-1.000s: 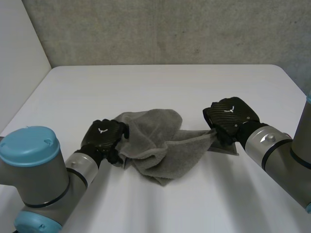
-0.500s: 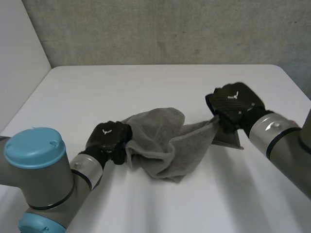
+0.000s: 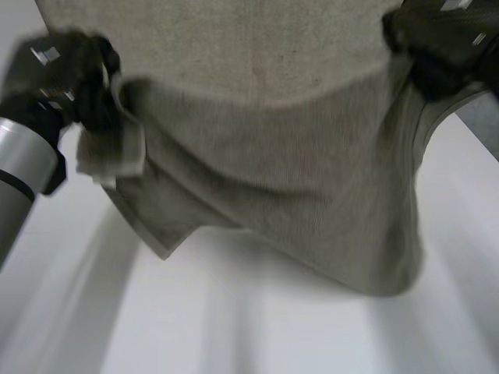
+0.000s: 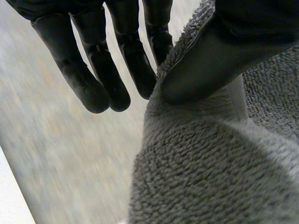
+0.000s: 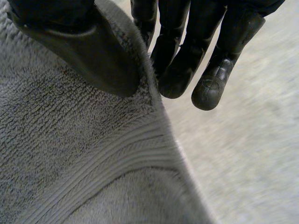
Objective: Fold the towel.
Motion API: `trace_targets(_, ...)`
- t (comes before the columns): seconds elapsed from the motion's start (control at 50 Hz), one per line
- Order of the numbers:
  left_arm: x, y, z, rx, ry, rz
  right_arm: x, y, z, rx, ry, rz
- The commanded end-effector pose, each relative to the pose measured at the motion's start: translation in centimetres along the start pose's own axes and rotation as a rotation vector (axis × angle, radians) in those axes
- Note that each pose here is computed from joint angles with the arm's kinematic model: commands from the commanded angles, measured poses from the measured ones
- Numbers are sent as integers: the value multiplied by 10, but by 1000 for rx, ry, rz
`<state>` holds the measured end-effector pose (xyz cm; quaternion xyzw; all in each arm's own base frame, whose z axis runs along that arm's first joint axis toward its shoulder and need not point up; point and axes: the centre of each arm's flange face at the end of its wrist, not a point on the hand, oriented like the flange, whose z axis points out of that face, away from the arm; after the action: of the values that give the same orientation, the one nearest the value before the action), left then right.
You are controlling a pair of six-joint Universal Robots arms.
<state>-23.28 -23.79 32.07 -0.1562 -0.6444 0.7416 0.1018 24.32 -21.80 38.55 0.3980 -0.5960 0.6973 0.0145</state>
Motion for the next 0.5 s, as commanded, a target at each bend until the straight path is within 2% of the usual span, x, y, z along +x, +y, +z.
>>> trace_targets(0.02, 12, 85, 7, -283, 44, 28, -44, 54, 27, -172, -166, -123)
trace_targets(0.08, 14, 108, 18, -336, 55, 69, -57, 62, 44, -175, -199, -160)
trace_targets(0.12, 13, 107, 28, -319, 54, 97, -56, 61, 57, -155, -174, -165)
trace_targets(0.16, 8, 84, 53, -219, 32, 145, -51, 59, 73, -127, -121, -173)
trace_targets(0.18, 8, 84, 53, -218, 32, 145, -42, 53, 88, -81, -50, -184)
trace_targets(0.2, 5, 63, 64, -145, 19, 156, -28, 39, 103, -4, 51, -197)
trace_targets(0.22, 1, 39, 76, -62, -3, 157, -28, 39, 103, -3, 52, -197)
trace_targets(0.24, 1, 39, 76, -61, -3, 157, -12, 22, 114, 95, 164, -200)
trace_targets(0.26, 0, 14, 86, 34, -22, 154, -12, 21, 114, 96, 165, -200)
trace_targets(0.28, 0, 14, 86, 35, -22, 154, 5, 2, 121, 214, 283, -186)
trace_targets(0.3, -3, -14, 94, 154, -48, 148, 14, -14, 121, 321, 362, -146)
trace_targets(0.32, -7, -44, 96, 283, -78, 136, 14, -14, 121, 322, 363, -146)
trace_targets(0.34, -7, -44, 96, 284, -78, 136, 25, -34, 112, 432, 435, -106)
trace_targets(0.36, -13, -72, 93, 406, -111, 117, 38, -51, 98, 525, 490, -71)
trace_targets(0.38, -14, -91, 88, 494, -123, 88, 38, -51, 98, 526, 490, -71)
trace_targets(0.42, -14, -102, 84, 555, -126, 54, 46, -68, 74, 612, 515, -29)
trace_targets(0.48, -16, -97, 83, 562, -118, 14, 42, -63, 73, 589, 483, -23)
trace_targets(0.5, -16, -96, 83, 561, -118, 14, 32, -53, 76, 544, 429, -25)
